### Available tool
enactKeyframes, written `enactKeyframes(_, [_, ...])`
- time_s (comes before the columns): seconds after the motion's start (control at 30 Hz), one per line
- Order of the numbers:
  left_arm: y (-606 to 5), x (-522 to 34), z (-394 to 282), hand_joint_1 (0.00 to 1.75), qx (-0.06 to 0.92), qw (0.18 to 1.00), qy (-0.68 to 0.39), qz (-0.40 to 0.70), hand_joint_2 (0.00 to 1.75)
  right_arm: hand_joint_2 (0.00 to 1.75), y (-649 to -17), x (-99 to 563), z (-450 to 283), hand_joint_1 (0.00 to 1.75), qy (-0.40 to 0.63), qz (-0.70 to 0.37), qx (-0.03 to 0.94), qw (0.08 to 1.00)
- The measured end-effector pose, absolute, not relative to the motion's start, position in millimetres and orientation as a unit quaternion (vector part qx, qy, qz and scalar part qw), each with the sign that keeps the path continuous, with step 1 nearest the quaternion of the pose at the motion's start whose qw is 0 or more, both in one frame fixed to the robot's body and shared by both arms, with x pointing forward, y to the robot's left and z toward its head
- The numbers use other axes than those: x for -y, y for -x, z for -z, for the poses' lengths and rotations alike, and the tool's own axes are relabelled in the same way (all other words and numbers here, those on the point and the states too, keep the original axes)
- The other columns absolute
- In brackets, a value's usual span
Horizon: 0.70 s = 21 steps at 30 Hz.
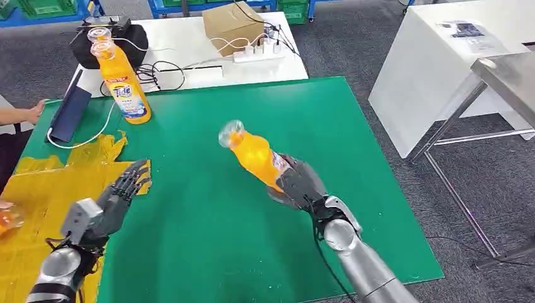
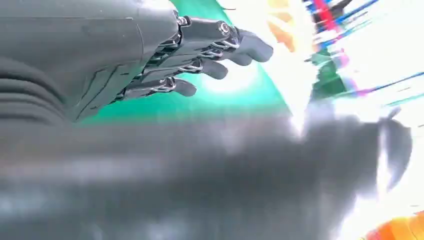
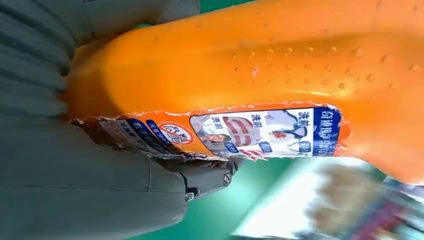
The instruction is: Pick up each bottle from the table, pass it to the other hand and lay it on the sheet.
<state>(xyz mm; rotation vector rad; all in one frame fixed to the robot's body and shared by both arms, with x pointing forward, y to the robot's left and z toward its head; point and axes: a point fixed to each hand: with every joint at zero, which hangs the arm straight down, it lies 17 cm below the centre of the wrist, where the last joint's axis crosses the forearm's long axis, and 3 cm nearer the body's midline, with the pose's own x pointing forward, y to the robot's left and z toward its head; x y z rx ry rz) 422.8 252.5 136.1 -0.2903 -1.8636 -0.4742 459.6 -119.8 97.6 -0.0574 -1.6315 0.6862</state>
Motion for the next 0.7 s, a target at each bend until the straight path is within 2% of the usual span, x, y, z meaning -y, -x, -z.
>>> enactKeyframes(0.13, [-405.2,-255.2,-171.1,0.00,0.821,0.529,0.142,0.161,1.75,1.75,-448.6,79.2,-160.7,1.75,-0.022,-0.260,0.766,0.587])
enactKeyframes(0.37, [-386.1,-235.1,-201.3,0.00,0.844,0.489,0.161,0.152,1.75,1.75,-422.8,32.6,-186.9,1.75,-0.056,-0.277,0.786,0.549])
enactKeyframes(0.7, [-379.3,-168.3,-218.1,0.00,0.839,0.483,0.196,0.157,1.75,1.75,-370.0,68.4,-149.0,1.75,-0.045,-0.280,0.771,0.571])
